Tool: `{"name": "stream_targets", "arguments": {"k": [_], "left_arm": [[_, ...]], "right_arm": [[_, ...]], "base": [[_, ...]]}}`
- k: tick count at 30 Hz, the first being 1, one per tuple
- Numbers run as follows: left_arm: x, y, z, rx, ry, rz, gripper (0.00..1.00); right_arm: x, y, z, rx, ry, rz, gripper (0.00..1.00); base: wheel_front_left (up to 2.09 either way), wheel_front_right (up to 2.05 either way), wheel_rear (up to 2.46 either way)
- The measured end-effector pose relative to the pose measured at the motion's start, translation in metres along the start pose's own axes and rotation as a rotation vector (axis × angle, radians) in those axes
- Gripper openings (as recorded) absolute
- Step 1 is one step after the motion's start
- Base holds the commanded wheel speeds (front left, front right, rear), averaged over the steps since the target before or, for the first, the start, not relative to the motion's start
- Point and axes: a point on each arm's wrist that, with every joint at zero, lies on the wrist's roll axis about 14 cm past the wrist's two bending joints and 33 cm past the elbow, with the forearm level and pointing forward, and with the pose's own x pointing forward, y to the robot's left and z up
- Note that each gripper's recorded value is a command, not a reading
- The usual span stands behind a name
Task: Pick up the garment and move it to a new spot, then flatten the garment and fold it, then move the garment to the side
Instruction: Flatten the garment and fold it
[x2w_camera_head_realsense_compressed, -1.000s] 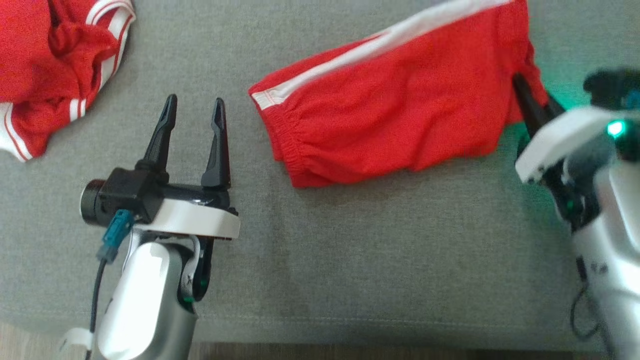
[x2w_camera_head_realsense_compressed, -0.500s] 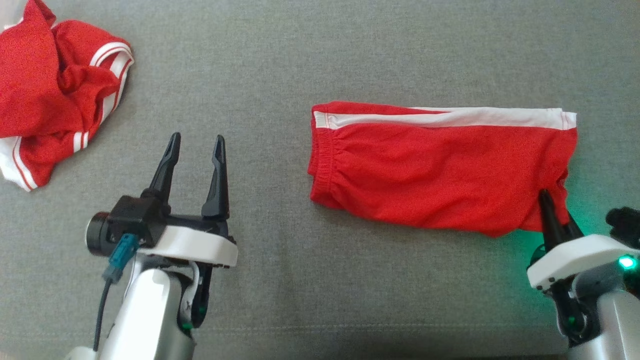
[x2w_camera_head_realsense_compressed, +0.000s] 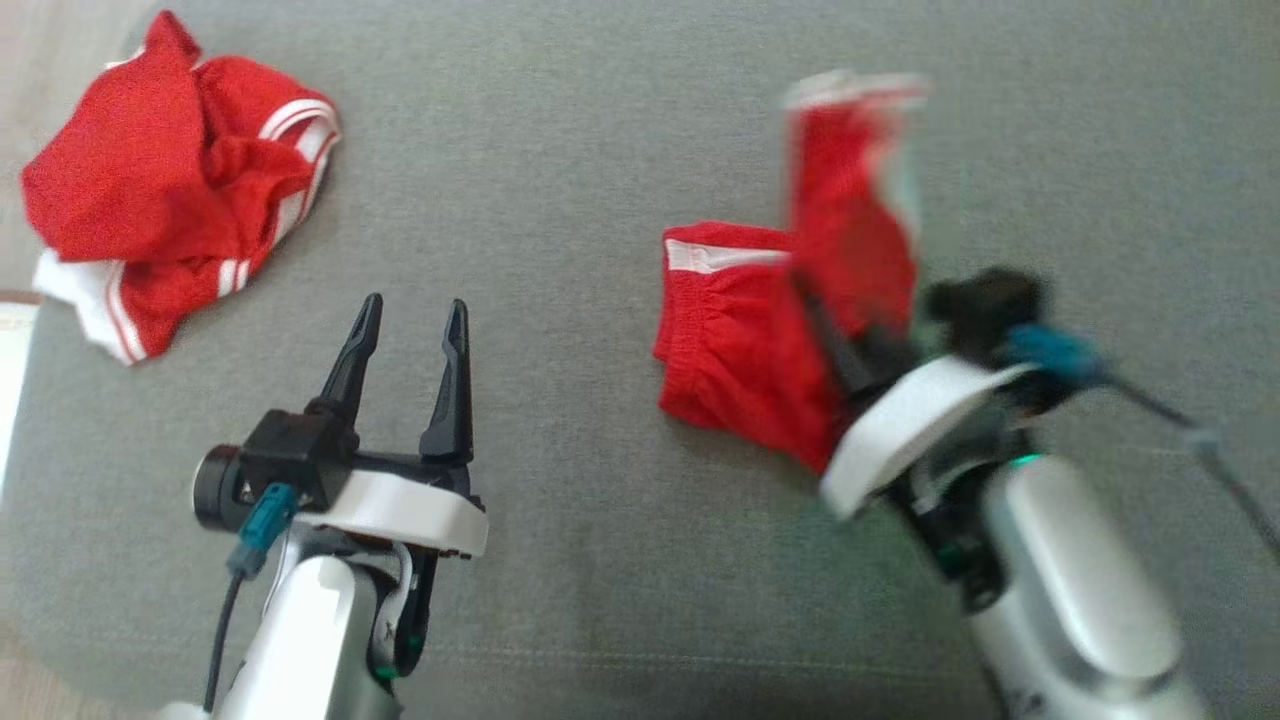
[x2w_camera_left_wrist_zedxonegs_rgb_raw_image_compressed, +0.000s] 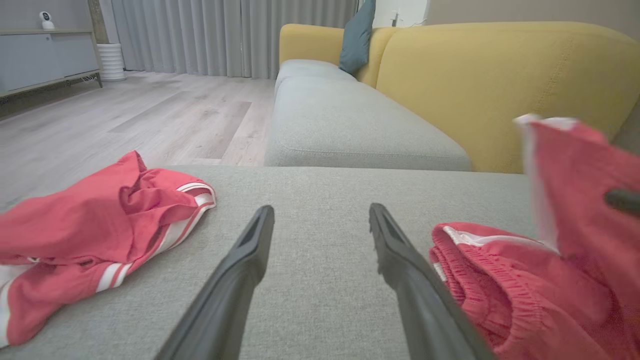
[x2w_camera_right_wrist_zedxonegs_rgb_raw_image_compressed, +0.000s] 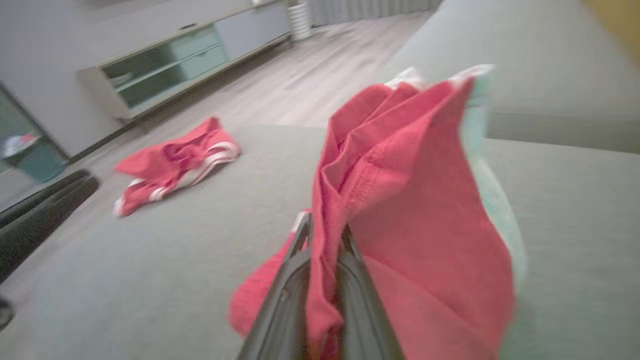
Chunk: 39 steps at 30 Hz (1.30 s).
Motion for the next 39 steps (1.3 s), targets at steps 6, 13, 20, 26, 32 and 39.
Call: {"name": "stream_targets", "arguments": {"k": [6, 13, 20, 26, 32, 39], "left_arm": [[-0.008, 0.008, 0.002, -0.003, -0.001, 0.028, 1.00], [-0.010, 0.013, 0.000, -0.006, 0.007, 0.049, 1.00], [-0.005, 0.006, 0.001, -0.008, 0.002, 0.028, 1.00], [-0.003, 0.004, 0.002, 0.003, -0.005, 0.024, 1.00], [-0.007, 0.003, -0.003, 0.022, 0.010, 0.013, 1.00], [-0.002, -0.006, -0.001, 0.029, 0.003, -0.015, 1.00]], "right_arm": [[0.009, 0.060, -0.056, 0.039, 0.177, 0.170, 0.00], [0.010, 0.063, -0.075, 0.063, 0.216, 0.178, 1.00], [0.008, 0.074, -0.013, 0.035, -0.093, 0.213, 1.00], [-0.021, -0.010, 0.030, 0.021, -0.283, -0.041, 1.00], [-0.095, -0.098, 0.006, 0.024, -0.259, -0.378, 1.00], [-0.136, -0.116, -0.006, 0.032, -0.231, -0.497, 1.00]], "base": [[0.00, 0.00, 0.00], [0.00, 0.00, 0.00], [0.00, 0.00, 0.00], [0.00, 0.00, 0.00], [0.00, 0.00, 0.00], [0.00, 0.00, 0.00]]}}
